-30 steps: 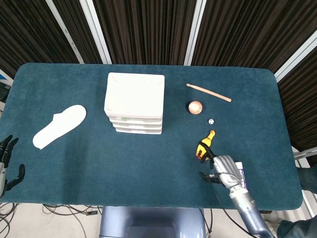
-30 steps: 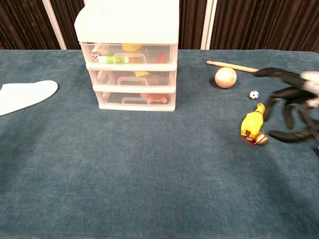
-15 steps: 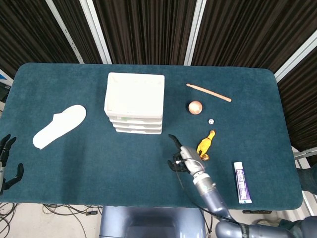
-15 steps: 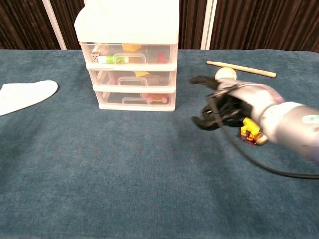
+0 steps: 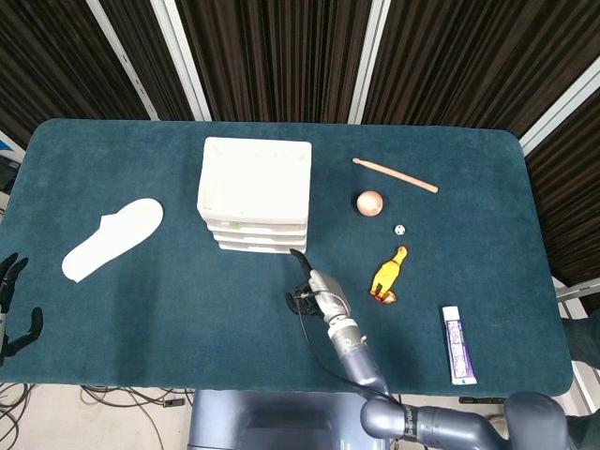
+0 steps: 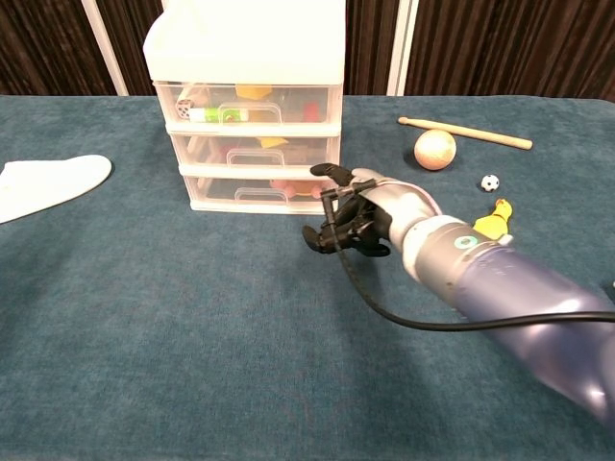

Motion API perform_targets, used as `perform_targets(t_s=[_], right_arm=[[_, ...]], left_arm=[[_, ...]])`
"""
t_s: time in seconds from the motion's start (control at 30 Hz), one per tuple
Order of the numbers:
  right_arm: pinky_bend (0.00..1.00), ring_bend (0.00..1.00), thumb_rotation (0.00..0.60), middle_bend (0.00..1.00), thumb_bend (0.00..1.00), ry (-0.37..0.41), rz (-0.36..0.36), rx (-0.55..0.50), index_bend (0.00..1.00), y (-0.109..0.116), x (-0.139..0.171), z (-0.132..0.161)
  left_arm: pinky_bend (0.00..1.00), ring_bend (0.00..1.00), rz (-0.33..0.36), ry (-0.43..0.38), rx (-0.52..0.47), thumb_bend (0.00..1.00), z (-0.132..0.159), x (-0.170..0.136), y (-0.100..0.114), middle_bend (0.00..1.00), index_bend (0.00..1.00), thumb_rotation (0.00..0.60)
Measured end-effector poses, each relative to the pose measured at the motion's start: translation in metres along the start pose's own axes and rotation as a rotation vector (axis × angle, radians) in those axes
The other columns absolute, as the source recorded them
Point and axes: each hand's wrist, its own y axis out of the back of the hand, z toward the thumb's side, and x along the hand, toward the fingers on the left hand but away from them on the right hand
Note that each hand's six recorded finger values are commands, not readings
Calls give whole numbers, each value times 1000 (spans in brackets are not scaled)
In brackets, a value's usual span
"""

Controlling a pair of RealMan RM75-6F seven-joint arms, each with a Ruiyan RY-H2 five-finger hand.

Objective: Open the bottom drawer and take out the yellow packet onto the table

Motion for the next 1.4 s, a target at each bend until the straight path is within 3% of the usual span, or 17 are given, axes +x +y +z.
perform_targets(t_s=[0.47, 1.4], right_arm=[[1000, 1000, 600, 909, 616, 30, 73, -117, 0, -28, -23, 14], [1000, 1000, 600, 909, 616, 78, 76, -84, 0, -44, -53, 41]], left_arm=[[0, 0, -6, 4, -12, 514, -1, 1, 1, 0, 30, 600], [0, 0, -11, 9, -19, 514, -2, 3, 1, 0, 30, 600]])
